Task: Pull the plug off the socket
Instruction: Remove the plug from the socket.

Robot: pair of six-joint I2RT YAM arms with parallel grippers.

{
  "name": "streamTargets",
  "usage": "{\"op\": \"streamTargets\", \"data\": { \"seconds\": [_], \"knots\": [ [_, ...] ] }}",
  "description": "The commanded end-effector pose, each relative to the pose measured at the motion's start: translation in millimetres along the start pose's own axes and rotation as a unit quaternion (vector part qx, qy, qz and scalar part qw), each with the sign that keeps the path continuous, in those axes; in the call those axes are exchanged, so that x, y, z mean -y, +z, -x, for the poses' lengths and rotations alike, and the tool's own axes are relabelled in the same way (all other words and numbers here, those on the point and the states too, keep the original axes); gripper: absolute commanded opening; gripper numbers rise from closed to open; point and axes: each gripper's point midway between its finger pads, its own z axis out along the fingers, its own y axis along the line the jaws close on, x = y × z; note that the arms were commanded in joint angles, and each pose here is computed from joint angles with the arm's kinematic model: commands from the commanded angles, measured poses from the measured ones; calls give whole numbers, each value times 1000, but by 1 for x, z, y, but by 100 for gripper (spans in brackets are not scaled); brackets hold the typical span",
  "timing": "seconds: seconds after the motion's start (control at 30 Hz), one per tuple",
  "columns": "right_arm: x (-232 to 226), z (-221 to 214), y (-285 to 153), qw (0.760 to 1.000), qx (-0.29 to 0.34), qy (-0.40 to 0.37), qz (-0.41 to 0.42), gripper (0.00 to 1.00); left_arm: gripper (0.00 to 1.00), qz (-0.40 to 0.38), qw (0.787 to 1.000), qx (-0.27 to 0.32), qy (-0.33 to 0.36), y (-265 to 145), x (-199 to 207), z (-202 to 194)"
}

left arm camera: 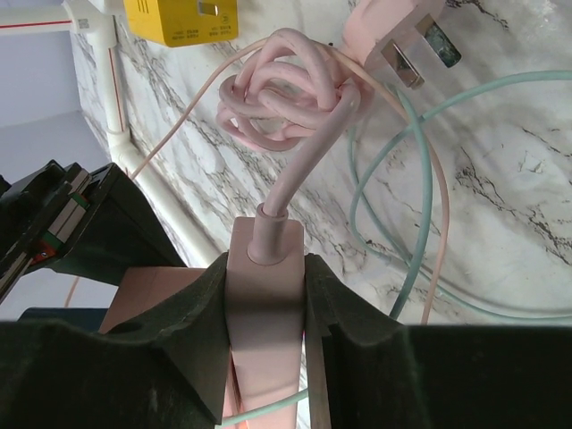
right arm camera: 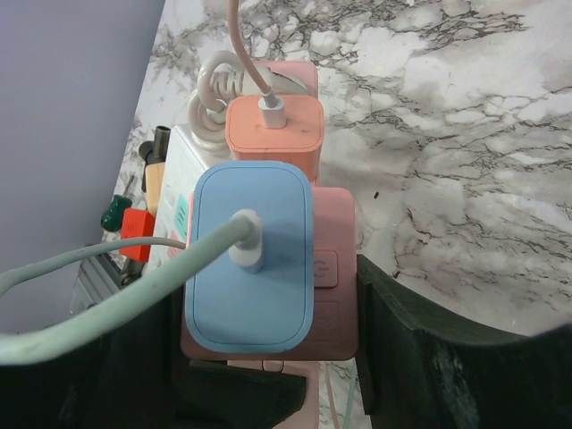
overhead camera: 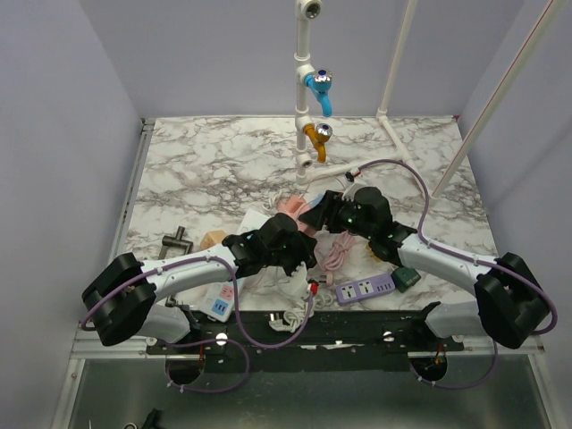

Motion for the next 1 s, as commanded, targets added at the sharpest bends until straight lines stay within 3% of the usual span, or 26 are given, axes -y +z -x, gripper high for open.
{"op": "streamTargets", "data": {
  "seconds": [0.0, 0.3, 0.97],
  "knots": [
    [-49, 65, -21, 991, 120, -7, 63, 1, 0, -11, 1000, -8, -22, -3, 7, -2],
    [-42, 82, -44, 987, 157, -2, 40, 1, 0, -53, 998, -5, -31, -9, 40, -2],
    [15, 77, -37, 991, 128, 42, 20, 1, 0, -83, 995, -16, -48, -15, 59, -5]
  ]
}}
